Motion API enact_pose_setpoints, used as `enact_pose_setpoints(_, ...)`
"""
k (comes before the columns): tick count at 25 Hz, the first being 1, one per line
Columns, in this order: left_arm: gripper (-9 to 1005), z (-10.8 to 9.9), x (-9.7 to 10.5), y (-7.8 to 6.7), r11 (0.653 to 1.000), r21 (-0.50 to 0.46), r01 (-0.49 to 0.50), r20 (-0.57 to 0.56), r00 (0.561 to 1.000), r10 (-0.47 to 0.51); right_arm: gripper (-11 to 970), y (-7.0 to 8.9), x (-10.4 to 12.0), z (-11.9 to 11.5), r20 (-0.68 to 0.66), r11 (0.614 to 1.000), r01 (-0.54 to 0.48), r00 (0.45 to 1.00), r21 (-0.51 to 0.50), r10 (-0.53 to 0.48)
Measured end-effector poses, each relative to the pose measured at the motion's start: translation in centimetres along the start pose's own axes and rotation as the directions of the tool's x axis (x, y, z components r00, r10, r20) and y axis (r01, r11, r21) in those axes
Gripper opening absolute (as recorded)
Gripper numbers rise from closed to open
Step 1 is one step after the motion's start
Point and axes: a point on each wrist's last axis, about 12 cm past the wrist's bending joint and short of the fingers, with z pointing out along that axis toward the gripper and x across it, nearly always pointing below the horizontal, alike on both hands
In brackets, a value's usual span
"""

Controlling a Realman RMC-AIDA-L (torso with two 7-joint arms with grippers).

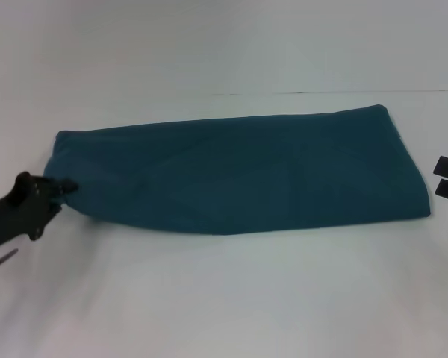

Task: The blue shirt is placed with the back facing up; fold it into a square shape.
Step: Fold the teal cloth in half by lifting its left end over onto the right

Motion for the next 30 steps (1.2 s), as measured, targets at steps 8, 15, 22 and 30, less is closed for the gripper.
enact_pose_setpoints(8, 28, -2.1, -3.1, -2.0, 0.979, -0.023, -0.201, -0.026, 0.979, 0.201, 900, -0.1, 0.0, -0.1, 0.01, 1.0, -0.006, 1.0, 0.007, 0.006)
enact_pose_setpoints(15, 27, -4.3, -5.4, -0.7, 0.947, -0.186, -0.261, 0.052, 0.96, 0.275, 900, -0.1, 0.2, 0.1, 0.011, 1.0, -0.014, 1.0, 0.001, 0.014)
enact_pose_setpoints(22, 27, -5.0, -6.5, 0.1, 0.933, -0.258, -0.252, 0.14, 0.945, 0.294, 900, -0.3, -0.1, 0.1, 0.02, 1.0, -0.009, 1.0, 0.021, 0.009)
enact_pose_setpoints(30, 27, -4.5, -6.0, -1.4, 0.938, -0.157, -0.31, 0.093, 0.941, 0.327, 900, -0.1, -0.6, 0.3, 0.013, 1.0, 0.0, 1.0, 0.016, 0.0)
